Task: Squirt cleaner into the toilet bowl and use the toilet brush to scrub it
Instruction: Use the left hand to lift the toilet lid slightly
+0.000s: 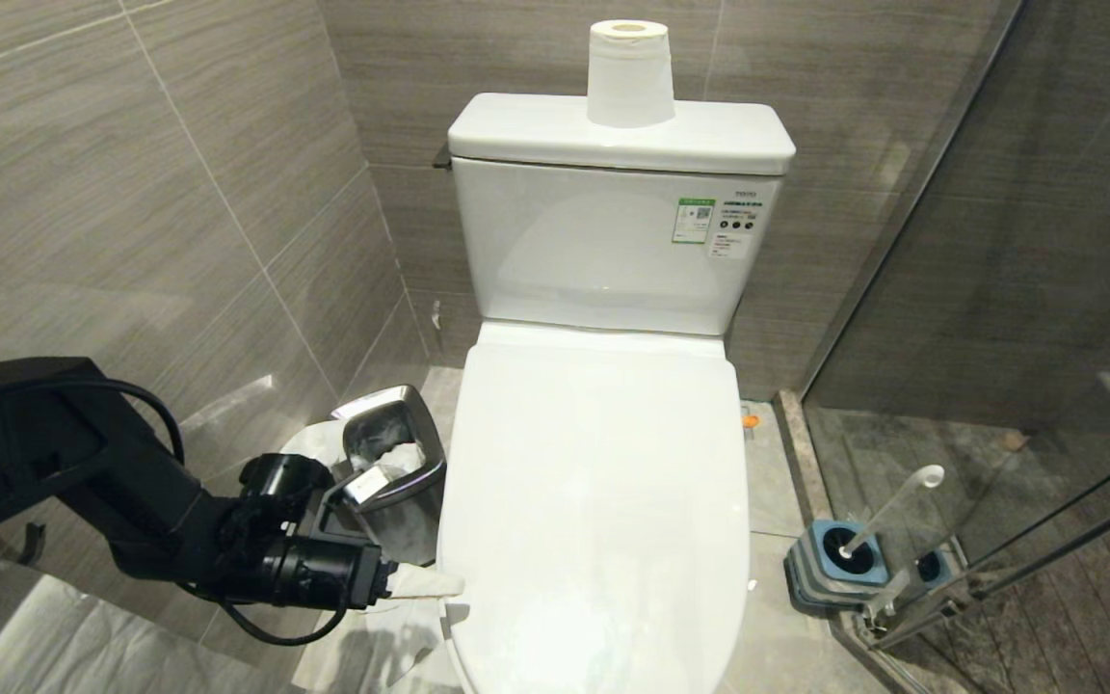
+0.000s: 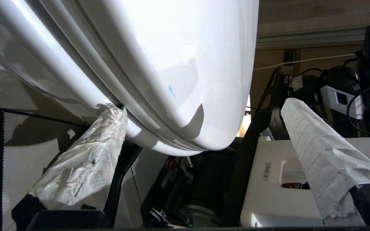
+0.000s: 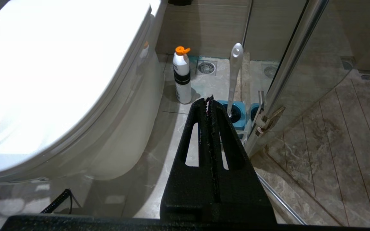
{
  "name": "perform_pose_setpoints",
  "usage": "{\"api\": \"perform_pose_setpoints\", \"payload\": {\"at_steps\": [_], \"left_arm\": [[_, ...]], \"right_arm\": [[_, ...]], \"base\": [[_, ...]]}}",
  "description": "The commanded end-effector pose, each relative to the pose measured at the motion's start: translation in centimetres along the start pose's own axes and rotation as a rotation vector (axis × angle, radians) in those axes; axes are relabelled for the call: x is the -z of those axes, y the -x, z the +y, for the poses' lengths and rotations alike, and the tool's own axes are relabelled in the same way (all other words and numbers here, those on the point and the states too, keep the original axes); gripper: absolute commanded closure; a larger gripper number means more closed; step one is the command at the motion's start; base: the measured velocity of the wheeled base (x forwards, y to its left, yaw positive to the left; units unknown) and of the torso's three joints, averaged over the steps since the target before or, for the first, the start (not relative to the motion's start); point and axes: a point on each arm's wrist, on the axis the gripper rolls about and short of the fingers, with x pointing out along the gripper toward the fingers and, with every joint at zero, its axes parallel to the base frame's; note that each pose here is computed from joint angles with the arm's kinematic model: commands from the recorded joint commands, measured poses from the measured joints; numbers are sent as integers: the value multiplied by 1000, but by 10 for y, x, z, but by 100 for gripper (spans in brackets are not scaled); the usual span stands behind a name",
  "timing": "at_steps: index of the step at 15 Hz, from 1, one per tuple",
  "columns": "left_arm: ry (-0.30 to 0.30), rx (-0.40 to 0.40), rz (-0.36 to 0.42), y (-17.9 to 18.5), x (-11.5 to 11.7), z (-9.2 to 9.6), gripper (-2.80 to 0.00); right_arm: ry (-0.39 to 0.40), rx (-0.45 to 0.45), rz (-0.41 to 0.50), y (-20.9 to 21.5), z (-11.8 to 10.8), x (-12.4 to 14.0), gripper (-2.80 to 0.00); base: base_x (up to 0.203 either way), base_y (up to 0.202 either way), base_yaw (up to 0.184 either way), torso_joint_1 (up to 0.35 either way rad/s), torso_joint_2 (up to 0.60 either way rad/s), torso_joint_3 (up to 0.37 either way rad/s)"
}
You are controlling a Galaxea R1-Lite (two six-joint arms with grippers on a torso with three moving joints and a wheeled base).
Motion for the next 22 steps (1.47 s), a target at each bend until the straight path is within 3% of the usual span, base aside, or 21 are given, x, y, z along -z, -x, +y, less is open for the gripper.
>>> {"api": "perform_pose_setpoints", "payload": {"at_steps": [1, 22], "left_arm": [[1, 15, 10, -3, 0, -3, -280], [26, 146, 49, -12, -2, -46, -280]], "right_arm": [[-1, 0, 0, 0, 0, 0, 0], [-1, 0, 0, 0, 0, 0, 0]], "base": [[0, 0, 0, 0, 0, 0], [0, 0, 0, 0, 0, 0]]}}
